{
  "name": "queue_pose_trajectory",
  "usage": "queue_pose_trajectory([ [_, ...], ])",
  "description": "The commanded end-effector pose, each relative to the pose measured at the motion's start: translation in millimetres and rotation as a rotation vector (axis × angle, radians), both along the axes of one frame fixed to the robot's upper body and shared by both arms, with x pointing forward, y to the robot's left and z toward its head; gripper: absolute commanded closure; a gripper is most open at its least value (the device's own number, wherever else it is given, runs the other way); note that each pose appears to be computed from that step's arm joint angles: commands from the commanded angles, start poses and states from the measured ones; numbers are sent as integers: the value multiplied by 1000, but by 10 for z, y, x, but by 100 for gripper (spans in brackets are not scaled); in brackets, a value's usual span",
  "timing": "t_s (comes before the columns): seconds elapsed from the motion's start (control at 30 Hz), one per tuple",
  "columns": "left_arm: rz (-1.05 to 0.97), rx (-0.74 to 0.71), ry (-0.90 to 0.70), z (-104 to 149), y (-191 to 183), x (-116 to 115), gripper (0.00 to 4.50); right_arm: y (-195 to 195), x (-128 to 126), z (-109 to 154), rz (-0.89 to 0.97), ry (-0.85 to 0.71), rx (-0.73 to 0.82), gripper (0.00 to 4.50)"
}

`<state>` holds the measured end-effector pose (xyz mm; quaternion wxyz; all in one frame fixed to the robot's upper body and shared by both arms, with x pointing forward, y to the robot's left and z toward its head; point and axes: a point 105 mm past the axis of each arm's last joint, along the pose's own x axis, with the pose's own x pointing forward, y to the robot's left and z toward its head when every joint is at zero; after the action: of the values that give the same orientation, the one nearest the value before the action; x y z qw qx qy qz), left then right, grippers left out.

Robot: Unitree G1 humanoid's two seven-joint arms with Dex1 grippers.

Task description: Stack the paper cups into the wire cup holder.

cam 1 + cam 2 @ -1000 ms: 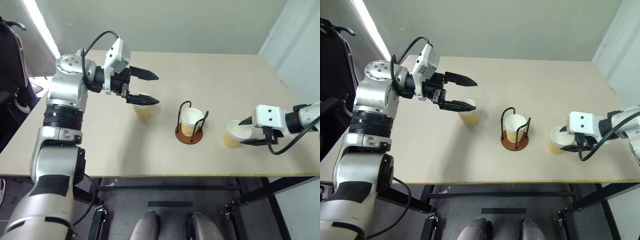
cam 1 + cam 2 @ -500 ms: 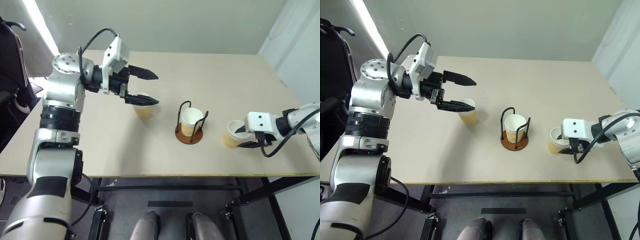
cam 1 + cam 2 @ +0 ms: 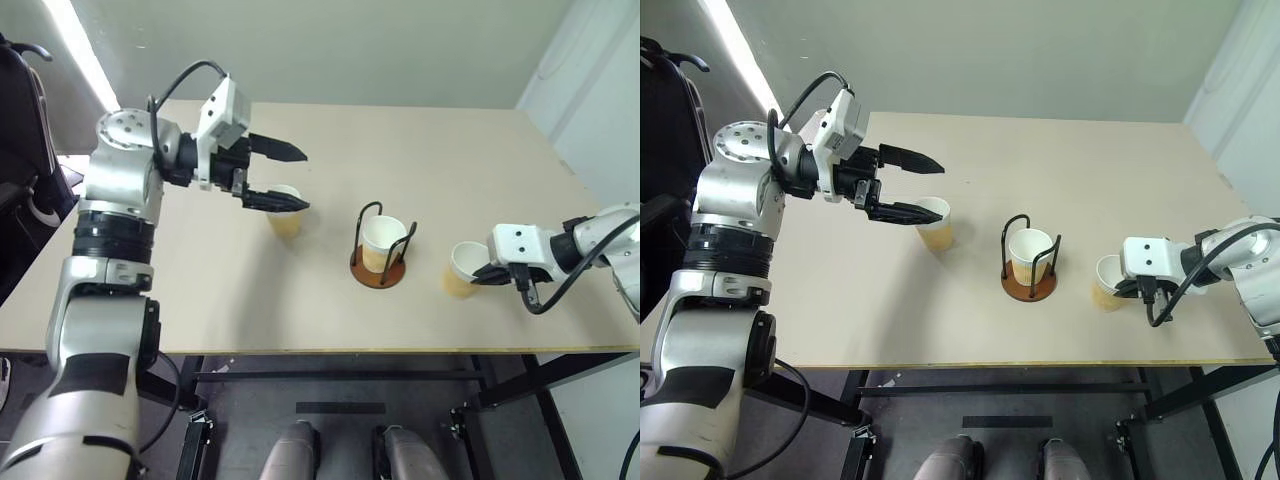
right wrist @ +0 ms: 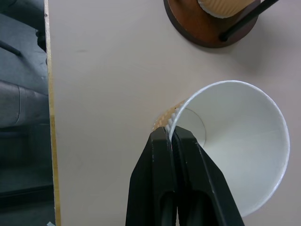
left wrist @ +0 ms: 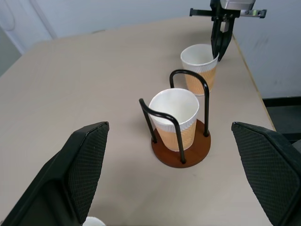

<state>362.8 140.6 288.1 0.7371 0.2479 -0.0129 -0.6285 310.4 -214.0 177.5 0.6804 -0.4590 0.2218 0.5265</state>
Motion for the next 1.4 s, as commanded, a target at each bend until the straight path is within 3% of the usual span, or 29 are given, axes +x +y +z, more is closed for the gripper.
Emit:
queue_pose_trajectory([
  [0.03,-18,17,-63,138,40,-28,0,-8,9,231,0,-71,14,448],
  [0.13,-8,21,-67,123,79,-10,0,-29,49,360,-12,-115,16,448],
  [0.37,-6,37,-61,104,98,-7,0,110,234,1110,-17,-350,104,448],
  [0.6,-21,57,-60,131,83,-53,0,353,166,1458,64,-419,170,448],
  [0.93,-62,67,-13,219,90,-234,0,771,-38,1352,227,-325,207,448],
  [1.4,-82,50,4,274,44,-299,0,1018,65,1097,304,-259,184,448],
])
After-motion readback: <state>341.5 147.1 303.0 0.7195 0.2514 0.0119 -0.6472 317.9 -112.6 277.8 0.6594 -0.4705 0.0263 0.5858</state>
